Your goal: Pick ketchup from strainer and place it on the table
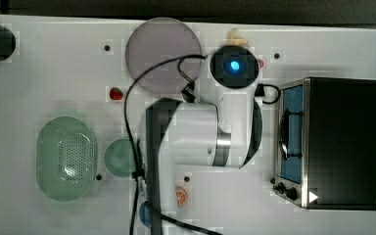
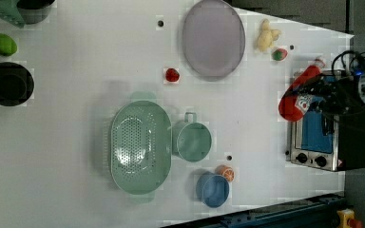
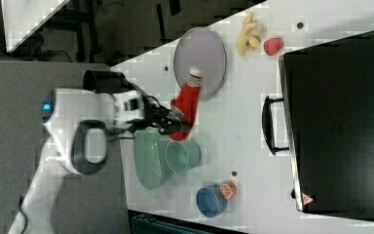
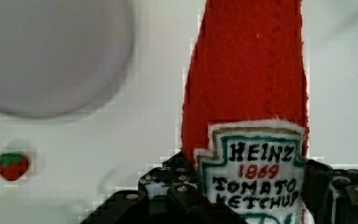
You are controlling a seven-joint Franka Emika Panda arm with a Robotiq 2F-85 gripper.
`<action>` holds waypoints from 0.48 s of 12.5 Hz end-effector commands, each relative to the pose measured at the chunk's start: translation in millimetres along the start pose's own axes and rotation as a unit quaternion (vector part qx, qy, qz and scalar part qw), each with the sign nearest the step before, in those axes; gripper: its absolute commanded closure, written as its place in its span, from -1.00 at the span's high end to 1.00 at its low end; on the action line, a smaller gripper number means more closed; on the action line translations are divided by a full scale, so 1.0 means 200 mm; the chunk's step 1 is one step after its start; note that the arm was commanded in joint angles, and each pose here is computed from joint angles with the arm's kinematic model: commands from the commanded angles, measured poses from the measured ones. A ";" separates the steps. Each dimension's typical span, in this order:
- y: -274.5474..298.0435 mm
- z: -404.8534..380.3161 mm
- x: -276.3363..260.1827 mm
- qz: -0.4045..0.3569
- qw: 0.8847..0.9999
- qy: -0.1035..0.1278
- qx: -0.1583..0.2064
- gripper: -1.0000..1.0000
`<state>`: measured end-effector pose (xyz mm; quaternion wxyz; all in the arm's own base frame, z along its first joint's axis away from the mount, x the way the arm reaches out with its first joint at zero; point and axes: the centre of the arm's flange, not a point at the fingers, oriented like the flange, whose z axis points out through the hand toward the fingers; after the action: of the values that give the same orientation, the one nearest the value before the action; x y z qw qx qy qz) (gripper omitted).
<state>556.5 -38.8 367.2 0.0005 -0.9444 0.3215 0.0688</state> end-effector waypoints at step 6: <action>0.09 0.65 -0.07 -0.028 1.000 0.003 0.011 0.21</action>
<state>510.8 -41.4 227.2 0.0108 -0.9437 0.3200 0.0829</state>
